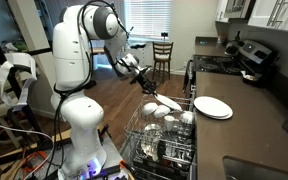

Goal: Remove the white plate from the dishwasher and put it on top of the white plate on the counter

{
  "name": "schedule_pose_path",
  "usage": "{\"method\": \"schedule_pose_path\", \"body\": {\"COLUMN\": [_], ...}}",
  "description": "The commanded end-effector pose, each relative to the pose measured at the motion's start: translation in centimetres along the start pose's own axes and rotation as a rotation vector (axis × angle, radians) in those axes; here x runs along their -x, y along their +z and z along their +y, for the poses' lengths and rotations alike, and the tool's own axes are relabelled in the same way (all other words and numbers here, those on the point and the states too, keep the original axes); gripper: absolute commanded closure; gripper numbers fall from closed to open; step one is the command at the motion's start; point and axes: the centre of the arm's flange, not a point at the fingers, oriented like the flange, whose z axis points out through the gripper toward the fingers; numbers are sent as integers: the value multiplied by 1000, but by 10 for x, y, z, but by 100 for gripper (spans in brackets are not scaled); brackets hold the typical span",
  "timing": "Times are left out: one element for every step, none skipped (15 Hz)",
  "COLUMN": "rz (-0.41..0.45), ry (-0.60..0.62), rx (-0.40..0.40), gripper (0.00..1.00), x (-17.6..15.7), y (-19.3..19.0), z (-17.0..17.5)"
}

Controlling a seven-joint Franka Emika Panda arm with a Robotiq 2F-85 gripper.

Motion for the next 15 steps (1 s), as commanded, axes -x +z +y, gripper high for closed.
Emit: {"method": "schedule_pose_path", "body": {"rz": [3,-2,-6,-10,-13,-13,-10,-7,3,9,14,18,19,20,20], "ry": [-21,-24,-26,-24,-22,-16,-10,2,18,35,-5,4,9,11,11], "rx": [123,143,161,178,197,213,227,249,269,256,200,202,202,202,203], "gripper": [99,99,99,99,99,99,99,99,99,99,95,95,95,95,95], "x": [-6,-5,-4,-3,-1,1,2,2,3,3,0,-1,-1,-1,-1], "y": [-18,-21,-22,-23,-24,-25,-26,-27,-28,-28,-23,-24,-25,-25,-25], "z": [3,2,2,1,1,0,0,-1,-2,-2,-3,-4,-4,-5,-5]}}
